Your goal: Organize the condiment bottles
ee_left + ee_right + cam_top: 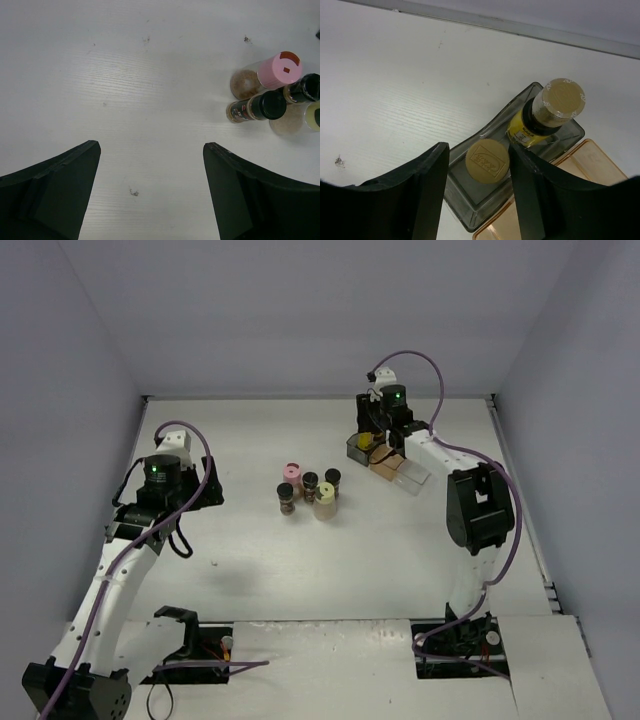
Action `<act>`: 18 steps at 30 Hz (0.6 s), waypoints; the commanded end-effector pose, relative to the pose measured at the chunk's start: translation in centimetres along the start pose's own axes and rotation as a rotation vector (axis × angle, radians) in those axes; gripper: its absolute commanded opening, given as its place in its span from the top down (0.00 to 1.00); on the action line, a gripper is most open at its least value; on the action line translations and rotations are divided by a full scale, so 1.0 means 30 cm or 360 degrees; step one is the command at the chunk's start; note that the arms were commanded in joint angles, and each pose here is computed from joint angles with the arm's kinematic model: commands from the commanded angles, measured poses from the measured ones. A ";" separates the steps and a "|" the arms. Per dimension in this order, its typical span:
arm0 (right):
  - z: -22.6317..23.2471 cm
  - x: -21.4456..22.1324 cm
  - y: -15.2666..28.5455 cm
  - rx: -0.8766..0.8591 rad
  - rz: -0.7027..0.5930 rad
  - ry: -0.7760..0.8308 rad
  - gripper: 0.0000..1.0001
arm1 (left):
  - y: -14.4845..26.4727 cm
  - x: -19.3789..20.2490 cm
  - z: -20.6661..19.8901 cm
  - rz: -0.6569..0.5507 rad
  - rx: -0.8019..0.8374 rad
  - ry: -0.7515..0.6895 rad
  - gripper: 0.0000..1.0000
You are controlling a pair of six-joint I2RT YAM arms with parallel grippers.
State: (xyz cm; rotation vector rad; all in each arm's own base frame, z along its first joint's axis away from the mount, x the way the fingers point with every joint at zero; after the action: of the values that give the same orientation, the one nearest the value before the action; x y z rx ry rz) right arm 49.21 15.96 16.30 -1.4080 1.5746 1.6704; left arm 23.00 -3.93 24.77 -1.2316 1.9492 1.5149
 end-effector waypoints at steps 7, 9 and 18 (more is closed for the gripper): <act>-0.037 -0.260 0.194 -0.0011 -0.0386 0.0021 0.31 | 0.013 -0.047 -0.022 -0.0091 0.0053 0.0027 0.14; -0.023 -0.289 0.251 -0.0042 -0.0410 0.0033 0.30 | 0.014 -0.046 -0.023 -0.0092 0.0056 0.0026 0.15; 0.209 -0.250 0.460 -0.0293 -0.0384 0.0139 0.28 | 0.016 -0.050 -0.017 -0.0104 0.0039 0.0028 0.14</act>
State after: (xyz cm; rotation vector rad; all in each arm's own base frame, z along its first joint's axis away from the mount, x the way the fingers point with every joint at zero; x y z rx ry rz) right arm 41.23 17.85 27.45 -1.6070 1.3398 1.6181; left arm 23.00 -3.92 24.77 -1.2330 1.9494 1.5145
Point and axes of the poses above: each gripper's point midway between its finger pads, its own y axis back along the fingers, its own z axis along the line the jaws close on, x = y × z, the point moved 6 cm from there along y, back along the fingers, and after that the axes turned 14 degrees about y, right-handed, at the moved point
